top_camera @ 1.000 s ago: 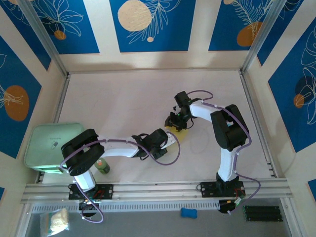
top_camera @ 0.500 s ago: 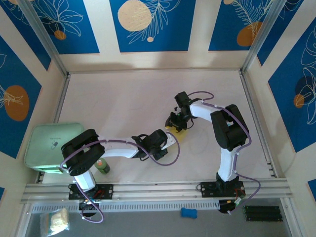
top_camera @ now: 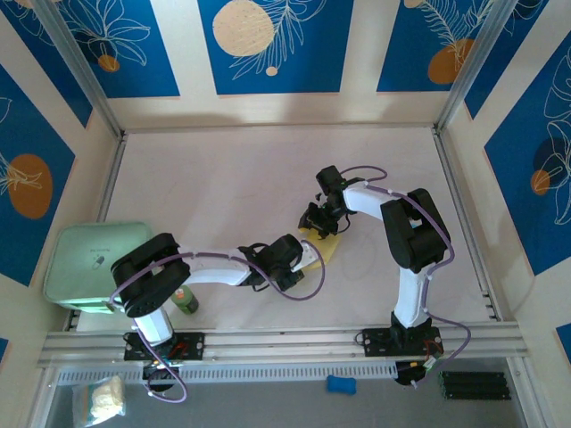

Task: Fold a paper plane with a square sheet of paper (pick it up from the middle)
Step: Fold the wing for the fifth time at the center of the table.

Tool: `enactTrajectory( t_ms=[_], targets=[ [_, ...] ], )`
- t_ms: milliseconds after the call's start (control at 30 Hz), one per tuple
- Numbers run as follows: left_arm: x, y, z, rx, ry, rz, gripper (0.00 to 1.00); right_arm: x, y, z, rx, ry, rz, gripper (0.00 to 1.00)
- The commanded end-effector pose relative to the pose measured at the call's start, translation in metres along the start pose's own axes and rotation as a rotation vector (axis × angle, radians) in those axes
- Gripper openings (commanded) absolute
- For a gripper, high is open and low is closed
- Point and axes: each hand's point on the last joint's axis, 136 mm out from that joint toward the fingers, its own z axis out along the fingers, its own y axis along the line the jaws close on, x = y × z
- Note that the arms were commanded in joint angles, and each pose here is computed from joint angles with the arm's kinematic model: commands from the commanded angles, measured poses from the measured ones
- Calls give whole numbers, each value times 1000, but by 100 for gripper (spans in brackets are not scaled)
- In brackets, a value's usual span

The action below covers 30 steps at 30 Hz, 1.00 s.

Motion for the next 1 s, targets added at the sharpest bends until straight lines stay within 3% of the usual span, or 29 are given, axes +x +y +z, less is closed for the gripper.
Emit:
enactTrajectory(
  t_ms=[0, 233, 667, 967],
  targets=[
    [-5, 0, 6, -14, -2, 29, 29, 6, -20, 12, 46, 35, 56, 34],
    [-6, -1, 8, -15, -13, 76, 40, 5, -22, 12, 44, 38, 66, 33],
    [-18, 14, -31, -93, -127, 167, 64, -1, 4, -6, -44, 39, 62, 33],
    [-15, 3, -17, -36, -121, 251, 65, -1, 5, -4, -49, 54, 70, 33]
  ],
)
